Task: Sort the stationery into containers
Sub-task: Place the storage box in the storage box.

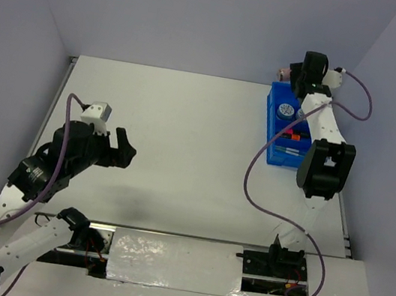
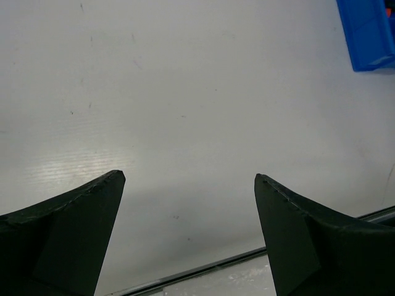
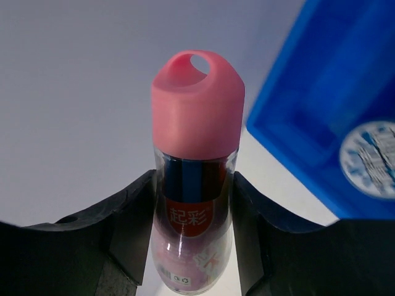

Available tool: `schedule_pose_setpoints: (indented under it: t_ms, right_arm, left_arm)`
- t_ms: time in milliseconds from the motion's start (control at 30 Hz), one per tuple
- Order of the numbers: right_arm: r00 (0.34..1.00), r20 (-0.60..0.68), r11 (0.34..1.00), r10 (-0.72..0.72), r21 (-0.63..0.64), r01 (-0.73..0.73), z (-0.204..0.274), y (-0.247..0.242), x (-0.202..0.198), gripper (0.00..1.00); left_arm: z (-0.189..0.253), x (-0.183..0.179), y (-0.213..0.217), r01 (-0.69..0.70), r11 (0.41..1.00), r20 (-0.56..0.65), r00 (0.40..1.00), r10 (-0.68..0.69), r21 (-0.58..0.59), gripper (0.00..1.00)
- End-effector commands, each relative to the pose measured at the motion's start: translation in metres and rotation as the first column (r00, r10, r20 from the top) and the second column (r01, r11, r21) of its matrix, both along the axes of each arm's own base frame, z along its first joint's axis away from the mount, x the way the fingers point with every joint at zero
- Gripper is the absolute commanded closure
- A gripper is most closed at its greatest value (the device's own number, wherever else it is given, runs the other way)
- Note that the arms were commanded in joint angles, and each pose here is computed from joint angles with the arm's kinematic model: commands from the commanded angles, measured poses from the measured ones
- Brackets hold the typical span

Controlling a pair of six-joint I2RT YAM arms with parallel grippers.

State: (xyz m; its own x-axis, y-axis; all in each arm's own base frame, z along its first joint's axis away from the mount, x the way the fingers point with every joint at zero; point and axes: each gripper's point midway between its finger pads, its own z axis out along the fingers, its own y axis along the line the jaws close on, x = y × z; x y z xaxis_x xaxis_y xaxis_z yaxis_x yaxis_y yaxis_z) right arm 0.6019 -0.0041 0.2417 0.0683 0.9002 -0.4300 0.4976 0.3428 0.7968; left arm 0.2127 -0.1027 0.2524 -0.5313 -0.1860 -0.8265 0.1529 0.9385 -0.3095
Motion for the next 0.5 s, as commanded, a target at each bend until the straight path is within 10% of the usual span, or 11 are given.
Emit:
schedule_pose_setpoints:
  t_ms: [0,467]
  right_arm:
    - [0.987,-0.053,0.978,-0.150,0.141,0.156,-0.026,-0.049,0.022,1.00]
    - [0.986,-0.051,0.977,-0.156,0.140,0.162,-0.071,-0.075,0.054,0.91]
  left_arm:
    - [0.000,-0.001,0.013,-0.041,0.999,0.056,0.998,0.039,0.026,0.01]
    - [0.006,-0.005,0.005,0.018,1.000,0.115,0.993,-0.017,-0.011,0.01]
